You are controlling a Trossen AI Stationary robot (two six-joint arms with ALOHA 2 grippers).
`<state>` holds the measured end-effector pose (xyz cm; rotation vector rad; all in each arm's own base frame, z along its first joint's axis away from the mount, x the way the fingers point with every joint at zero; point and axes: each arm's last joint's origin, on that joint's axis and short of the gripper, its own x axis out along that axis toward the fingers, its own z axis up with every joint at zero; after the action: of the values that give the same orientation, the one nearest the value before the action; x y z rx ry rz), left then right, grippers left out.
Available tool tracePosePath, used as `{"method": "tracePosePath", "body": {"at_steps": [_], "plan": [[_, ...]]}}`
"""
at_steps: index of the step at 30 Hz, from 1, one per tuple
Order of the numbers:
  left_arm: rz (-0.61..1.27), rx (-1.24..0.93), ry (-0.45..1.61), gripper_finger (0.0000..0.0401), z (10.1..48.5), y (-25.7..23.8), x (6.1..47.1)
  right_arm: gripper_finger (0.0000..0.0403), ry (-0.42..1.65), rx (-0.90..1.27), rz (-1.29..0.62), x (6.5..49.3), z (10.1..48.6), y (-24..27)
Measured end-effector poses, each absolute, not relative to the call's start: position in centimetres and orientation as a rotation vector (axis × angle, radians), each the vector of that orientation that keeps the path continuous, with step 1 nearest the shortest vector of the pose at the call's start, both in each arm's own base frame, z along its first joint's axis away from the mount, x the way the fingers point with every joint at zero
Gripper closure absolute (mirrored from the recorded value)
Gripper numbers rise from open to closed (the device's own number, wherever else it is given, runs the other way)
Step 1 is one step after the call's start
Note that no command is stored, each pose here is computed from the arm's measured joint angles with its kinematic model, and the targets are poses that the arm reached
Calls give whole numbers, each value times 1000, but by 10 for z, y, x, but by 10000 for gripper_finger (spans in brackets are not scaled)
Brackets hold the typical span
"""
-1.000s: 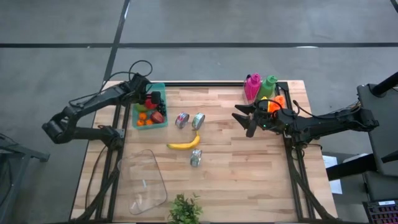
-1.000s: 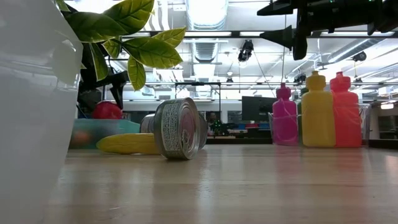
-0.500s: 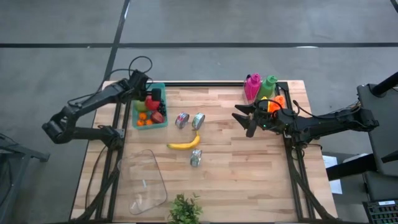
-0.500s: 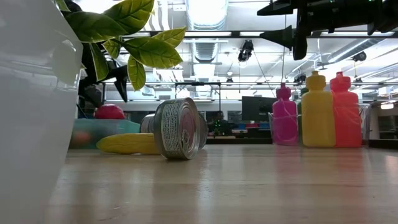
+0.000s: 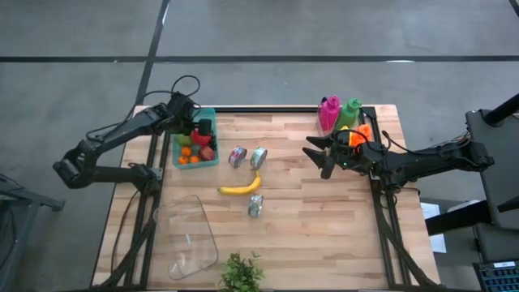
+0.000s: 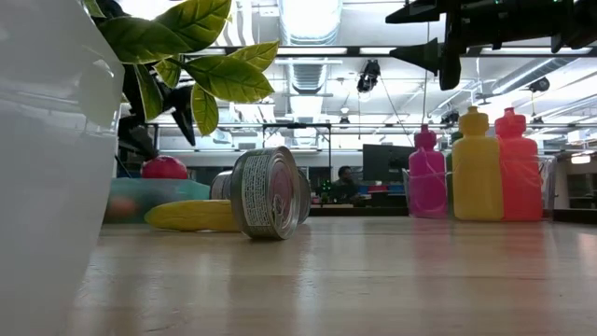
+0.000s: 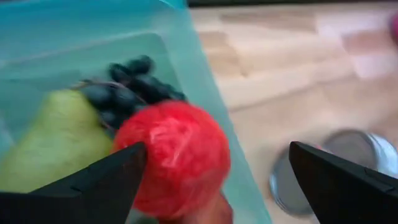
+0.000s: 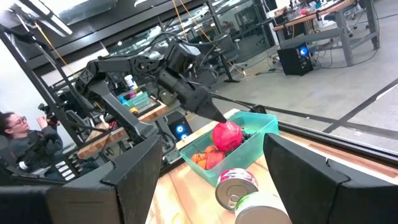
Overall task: Pick & Place Food Item
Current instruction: Put the yellow banana into the green bin
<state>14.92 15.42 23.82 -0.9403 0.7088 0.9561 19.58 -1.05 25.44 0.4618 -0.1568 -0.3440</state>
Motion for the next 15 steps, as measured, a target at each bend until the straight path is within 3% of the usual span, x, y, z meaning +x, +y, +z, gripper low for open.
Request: {"method": "tracePosePath", "body": {"at_steps": [8,15], "plan": [[684,-750,770,2,247,103,177,126,-157,462,-344,196,254,-10],[614,-554,693,2,260,43,197,126,-157,462,-344,196,254,-11]]}}
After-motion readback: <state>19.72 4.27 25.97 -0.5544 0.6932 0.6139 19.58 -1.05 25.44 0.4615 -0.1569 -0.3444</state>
